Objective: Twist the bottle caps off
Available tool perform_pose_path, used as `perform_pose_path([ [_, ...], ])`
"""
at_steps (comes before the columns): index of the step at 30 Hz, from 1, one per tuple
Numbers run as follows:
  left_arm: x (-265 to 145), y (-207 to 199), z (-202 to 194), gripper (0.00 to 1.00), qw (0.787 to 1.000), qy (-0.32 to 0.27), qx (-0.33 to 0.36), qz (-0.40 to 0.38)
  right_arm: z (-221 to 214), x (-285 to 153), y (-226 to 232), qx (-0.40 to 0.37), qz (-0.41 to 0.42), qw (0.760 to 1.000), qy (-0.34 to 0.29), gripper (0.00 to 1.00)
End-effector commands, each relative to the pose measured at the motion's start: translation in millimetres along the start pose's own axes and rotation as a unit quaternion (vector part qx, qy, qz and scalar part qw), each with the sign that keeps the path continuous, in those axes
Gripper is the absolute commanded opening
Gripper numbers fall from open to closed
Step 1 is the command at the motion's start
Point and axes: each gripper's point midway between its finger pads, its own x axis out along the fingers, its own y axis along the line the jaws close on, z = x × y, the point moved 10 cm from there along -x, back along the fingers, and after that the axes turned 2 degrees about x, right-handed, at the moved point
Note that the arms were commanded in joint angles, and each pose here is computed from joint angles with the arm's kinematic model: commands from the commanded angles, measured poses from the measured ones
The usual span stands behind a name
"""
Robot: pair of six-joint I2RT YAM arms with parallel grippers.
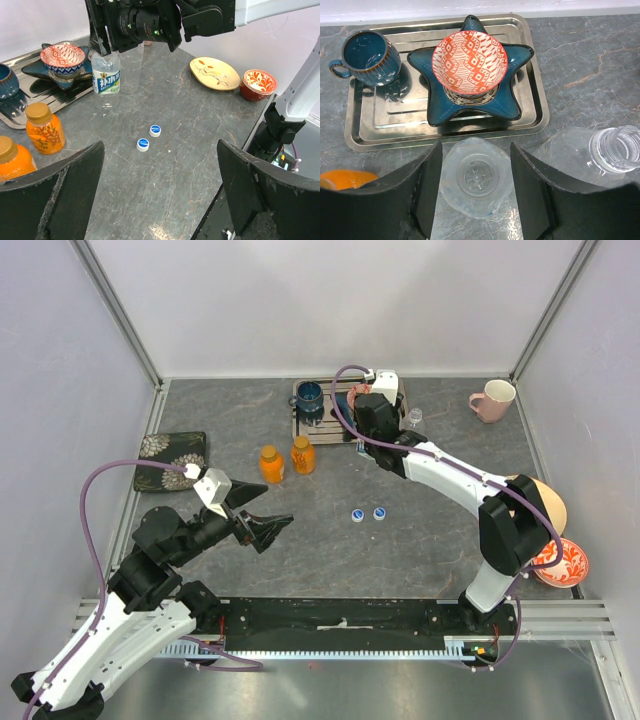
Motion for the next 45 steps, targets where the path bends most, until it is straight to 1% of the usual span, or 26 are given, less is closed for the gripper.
perform_pose_path([
  [1, 0, -3, 4, 0.99, 1.000, -0.016, -0.004, -0.016, 24, -8, 2, 0.021, 0.012, 0.999, -0.023, 0.61],
  [3, 0, -3, 5, 1.00, 1.000, -0.017, -0.004, -0.017, 20, -7, 2, 0.019, 0.013, 1.000, -0.019, 0.59],
  [5, 0, -4, 5, 1.00, 1.000, -0.018, -0.004, -0.017, 18, -7, 2, 0.018, 0.014, 1.000, -0.016, 0.52],
  [7, -1, -4, 4, 0.99, 1.000, -0.017, -0.004, -0.017, 17, -7, 2, 0.017, 0.014, 1.000, -0.014, 0.50],
  [9, -1, -4, 5, 0.99, 1.000, -0.018, -0.003, -0.017, 17, -7, 2, 0.019, 0.014, 1.000, -0.015, 0.53],
  [10, -1, -4, 5, 0.99, 1.000, -0.017, -0.003, -0.018, 18, -8, 1, 0.020, 0.013, 1.000, -0.016, 0.59],
  [13, -1, -4, 5, 0.99, 1.000, -0.017, -0.002, -0.018, 22, -11, 1, 0.025, 0.015, 0.999, -0.020, 0.66],
  [16, -1, -3, 5, 0.99, 1.000, -0.016, -0.001, -0.017, 35, -20, 1, 0.036, 0.026, 0.999, -0.028, 0.71],
  [19, -1, -3, 4, 0.99, 1.000, -0.014, 0.001, -0.014, 61, -45, 4, 0.049, 0.048, 0.996, -0.057, 0.74],
  [20, 0, -2, 4, 0.99, 1.000, -0.013, 0.001, -0.012, 79, -63, 9, 0.061, 0.065, 0.993, -0.078, 0.74],
  [22, 0, -1, 3, 0.99, 1.000, -0.013, 0.000, -0.002, 94, -82, 14, 0.060, 0.090, 0.990, -0.095, 0.73],
  [24, -1, 2, 3, 0.99, 1.000, -0.014, -0.002, 0.014, 108, -106, 25, 0.065, 0.144, 0.982, -0.109, 0.72],
  [25, -2, 6, 4, 0.99, 0.999, -0.021, -0.005, 0.047, 109, -113, 34, 0.059, 0.195, 0.974, -0.102, 0.72],
  [26, -4, 9, 3, 0.99, 0.997, -0.019, -0.010, 0.072, 109, -118, 43, 0.056, 0.224, 0.968, -0.096, 0.72],
  [27, -6, 17, 2, 0.99, 0.991, -0.026, -0.017, 0.129, 107, -118, 49, 0.053, 0.252, 0.963, -0.084, 0.71],
  [28, -10, 20, 2, 1.00, 0.987, -0.031, -0.020, 0.155, 97, -112, 59, 0.043, 0.271, 0.960, -0.061, 0.71],
  [29, -12, 24, 1, 0.99, 0.983, -0.032, -0.023, 0.180, 94, -113, 70, 0.040, 0.311, 0.949, -0.045, 0.71],
  [30, -16, 29, -1, 0.99, 0.975, -0.031, -0.026, 0.217, 87, -109, 76, 0.035, 0.319, 0.946, -0.029, 0.71],
  [31, -18, 31, -3, 0.99, 0.972, -0.030, -0.027, 0.230, 71, -98, 87, 0.023, 0.324, 0.946, -0.005, 0.71],
  [32, -21, 31, -2, 1.00, 0.970, -0.034, -0.028, 0.238, 67, -95, 96, 0.019, 0.342, 0.940, 0.006, 0.71],
  [33, -23, 32, -3, 0.99, 0.968, -0.031, -0.029, 0.246, 60, -90, 101, 0.014, 0.343, 0.939, 0.017, 0.72],
  [34, -24, 32, -3, 1.00, 0.968, -0.031, -0.029, 0.246, 43, -78, 109, 0.003, 0.339, 0.940, 0.041, 0.72],
  [35, -26, 31, -3, 0.99, 0.969, -0.032, -0.029, 0.245, 43, -74, 114, 0.004, 0.340, 0.939, 0.043, 0.73],
  [37, -27, 30, -5, 0.99, 0.970, -0.027, -0.030, 0.239, 26, -57, 122, -0.003, 0.316, 0.947, 0.057, 0.75],
  [40, -29, 27, -6, 0.99, 0.973, -0.019, -0.029, 0.227, 14, -42, 132, -0.008, 0.299, 0.952, 0.061, 0.77],
  [45, -34, 26, -6, 0.99, 0.974, -0.012, -0.027, 0.226, 4, -28, 141, -0.004, 0.285, 0.957, 0.060, 0.79],
])
